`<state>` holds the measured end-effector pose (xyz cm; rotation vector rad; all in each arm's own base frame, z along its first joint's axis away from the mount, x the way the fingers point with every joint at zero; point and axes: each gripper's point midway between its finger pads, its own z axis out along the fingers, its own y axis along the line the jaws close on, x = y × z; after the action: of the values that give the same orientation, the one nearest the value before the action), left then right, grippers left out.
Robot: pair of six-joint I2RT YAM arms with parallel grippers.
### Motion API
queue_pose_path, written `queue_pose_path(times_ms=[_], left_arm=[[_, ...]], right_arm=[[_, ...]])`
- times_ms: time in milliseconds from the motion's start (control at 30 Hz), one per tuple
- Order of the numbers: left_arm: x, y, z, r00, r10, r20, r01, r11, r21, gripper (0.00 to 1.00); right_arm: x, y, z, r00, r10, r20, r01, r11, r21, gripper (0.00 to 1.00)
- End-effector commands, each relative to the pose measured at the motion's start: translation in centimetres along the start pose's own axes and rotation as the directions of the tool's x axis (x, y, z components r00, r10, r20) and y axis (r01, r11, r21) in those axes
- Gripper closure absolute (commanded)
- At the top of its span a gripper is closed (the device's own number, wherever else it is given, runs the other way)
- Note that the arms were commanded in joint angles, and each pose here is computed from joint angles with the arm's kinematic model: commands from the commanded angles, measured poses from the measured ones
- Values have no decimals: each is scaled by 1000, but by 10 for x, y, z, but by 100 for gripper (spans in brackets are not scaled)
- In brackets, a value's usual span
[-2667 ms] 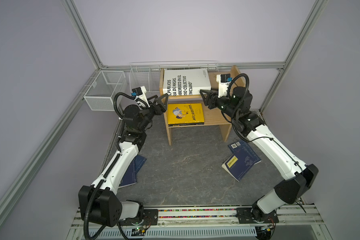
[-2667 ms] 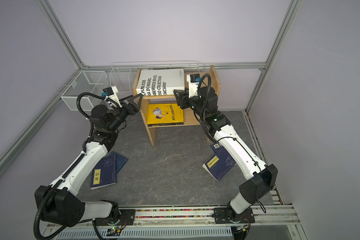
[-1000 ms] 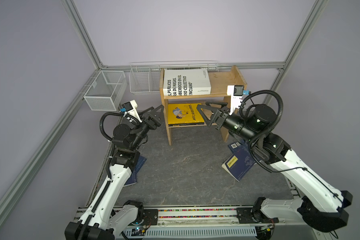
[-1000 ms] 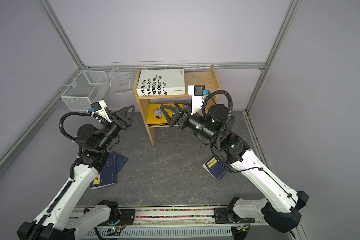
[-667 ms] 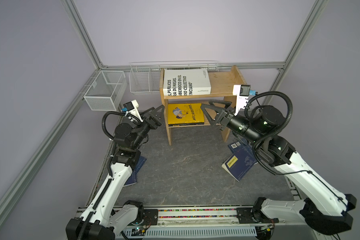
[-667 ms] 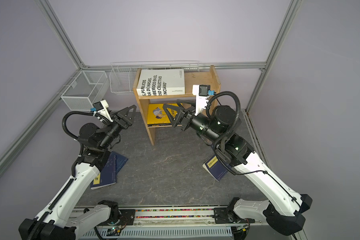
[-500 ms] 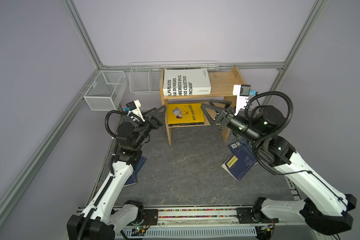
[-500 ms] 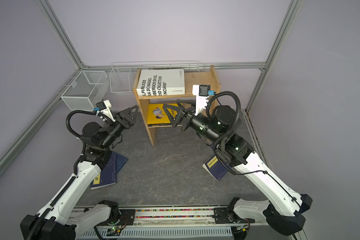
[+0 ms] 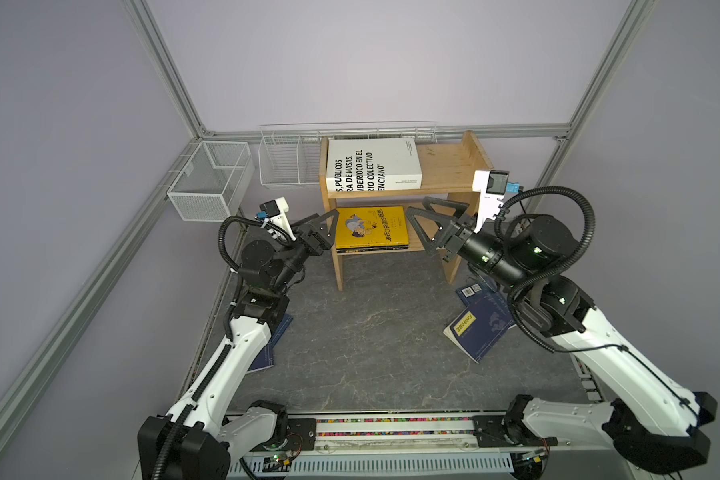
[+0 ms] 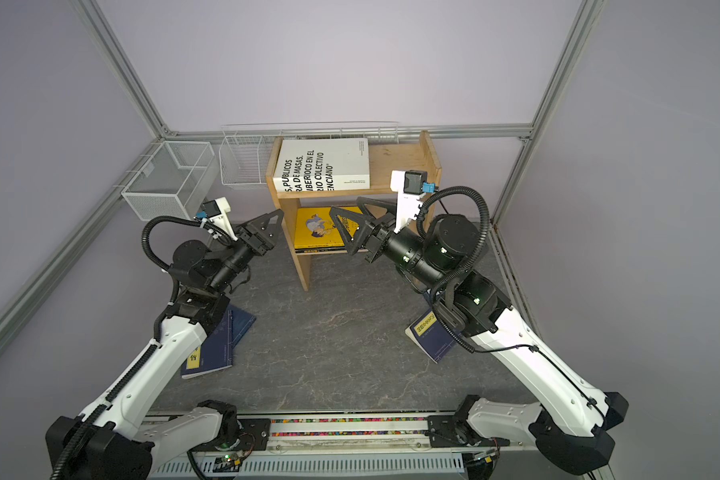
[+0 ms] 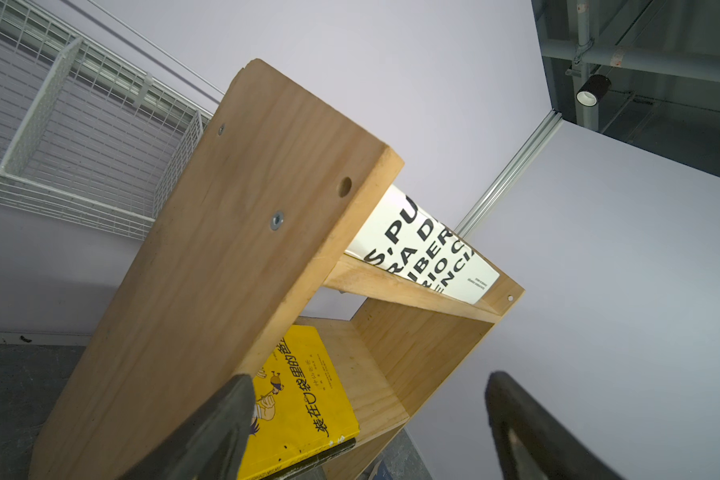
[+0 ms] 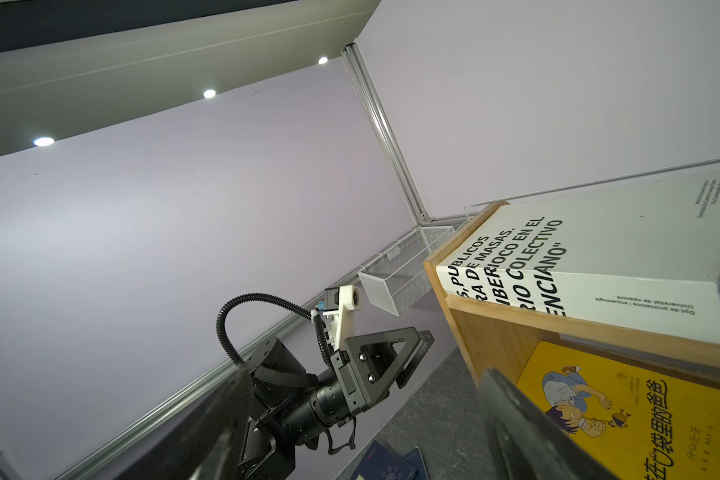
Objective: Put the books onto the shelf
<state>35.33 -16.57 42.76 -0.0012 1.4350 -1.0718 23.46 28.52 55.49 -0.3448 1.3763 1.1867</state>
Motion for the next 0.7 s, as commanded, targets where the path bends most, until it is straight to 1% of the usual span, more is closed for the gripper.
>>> queue_pose_path(times_ms=[0, 167, 467, 667], left_arm=[[-13, -13, 4, 999, 15, 34, -16, 999, 34, 12], [-10, -13, 6, 999, 15, 28, -16, 999, 35, 13], [-1, -22, 16, 1000, 26, 6, -26, 998, 57, 13], [5, -18, 18, 1000, 22, -5, -21, 998, 52, 14]], right_arm=[[-13, 3, -8, 998, -27, 57, 27, 1000, 3, 12], [-14, 4, -13, 997, -39, 59, 39, 999, 4, 12], [-10, 0, -11, 998, -42, 43, 41, 999, 23, 12], [-17, 1, -20, 996, -47, 73, 45, 998, 32, 12]])
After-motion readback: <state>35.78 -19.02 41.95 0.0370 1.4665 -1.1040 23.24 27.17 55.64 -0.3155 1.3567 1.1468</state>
